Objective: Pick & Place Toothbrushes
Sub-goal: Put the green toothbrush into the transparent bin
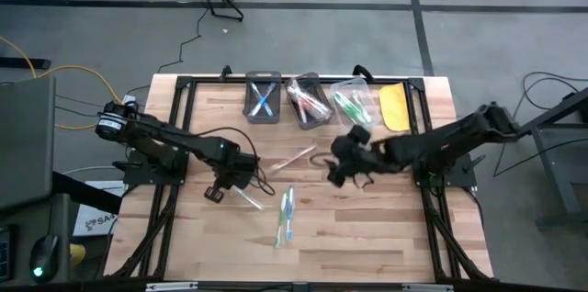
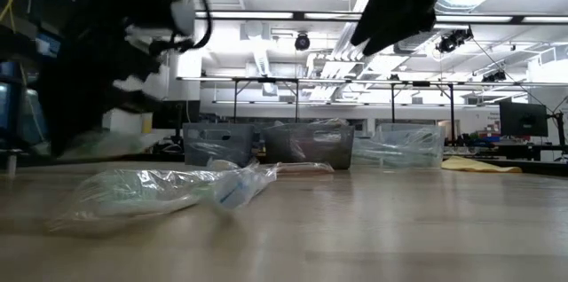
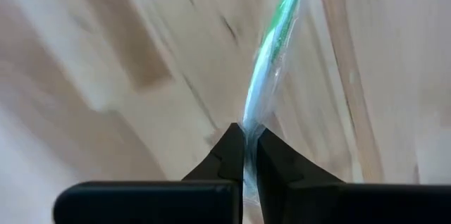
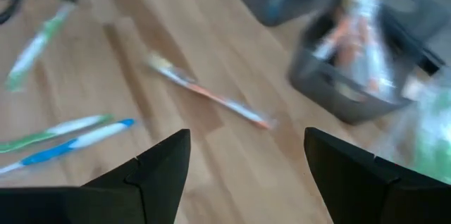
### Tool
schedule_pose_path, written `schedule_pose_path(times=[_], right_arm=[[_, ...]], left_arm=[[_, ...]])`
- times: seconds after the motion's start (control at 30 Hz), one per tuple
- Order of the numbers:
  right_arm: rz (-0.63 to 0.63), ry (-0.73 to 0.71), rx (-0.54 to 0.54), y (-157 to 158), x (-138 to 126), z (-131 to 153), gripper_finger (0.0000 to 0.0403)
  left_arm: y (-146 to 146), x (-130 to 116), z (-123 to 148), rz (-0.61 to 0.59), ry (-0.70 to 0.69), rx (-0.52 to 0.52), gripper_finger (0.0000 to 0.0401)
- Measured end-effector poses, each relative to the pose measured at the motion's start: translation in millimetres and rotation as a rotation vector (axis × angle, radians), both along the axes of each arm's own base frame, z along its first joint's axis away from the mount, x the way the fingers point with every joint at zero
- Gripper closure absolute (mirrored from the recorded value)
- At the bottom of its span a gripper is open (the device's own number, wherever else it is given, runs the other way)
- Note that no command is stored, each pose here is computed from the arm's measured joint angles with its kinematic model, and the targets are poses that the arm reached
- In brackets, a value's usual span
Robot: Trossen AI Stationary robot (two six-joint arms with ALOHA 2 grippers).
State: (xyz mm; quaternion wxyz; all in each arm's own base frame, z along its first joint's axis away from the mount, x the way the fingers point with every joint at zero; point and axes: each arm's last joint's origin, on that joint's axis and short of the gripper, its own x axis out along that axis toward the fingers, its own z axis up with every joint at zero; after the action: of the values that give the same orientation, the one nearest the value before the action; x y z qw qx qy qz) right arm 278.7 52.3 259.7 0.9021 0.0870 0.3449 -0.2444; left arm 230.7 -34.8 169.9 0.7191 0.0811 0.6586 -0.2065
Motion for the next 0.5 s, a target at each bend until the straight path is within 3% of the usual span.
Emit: schedule_pose_path(times=[0.33, 0.5], right_arm=[[0.200, -0.125, -0.138, 67, 44, -46, 0.0133], [0.237, -0.178, -0.169, 83, 54, -59, 0.0133]], left_arm=[[3, 34, 48, 0.031, -0.224, 0.215, 0.0394], [6, 41, 61, 0.066, -0.289, 0.332, 0.0394]])
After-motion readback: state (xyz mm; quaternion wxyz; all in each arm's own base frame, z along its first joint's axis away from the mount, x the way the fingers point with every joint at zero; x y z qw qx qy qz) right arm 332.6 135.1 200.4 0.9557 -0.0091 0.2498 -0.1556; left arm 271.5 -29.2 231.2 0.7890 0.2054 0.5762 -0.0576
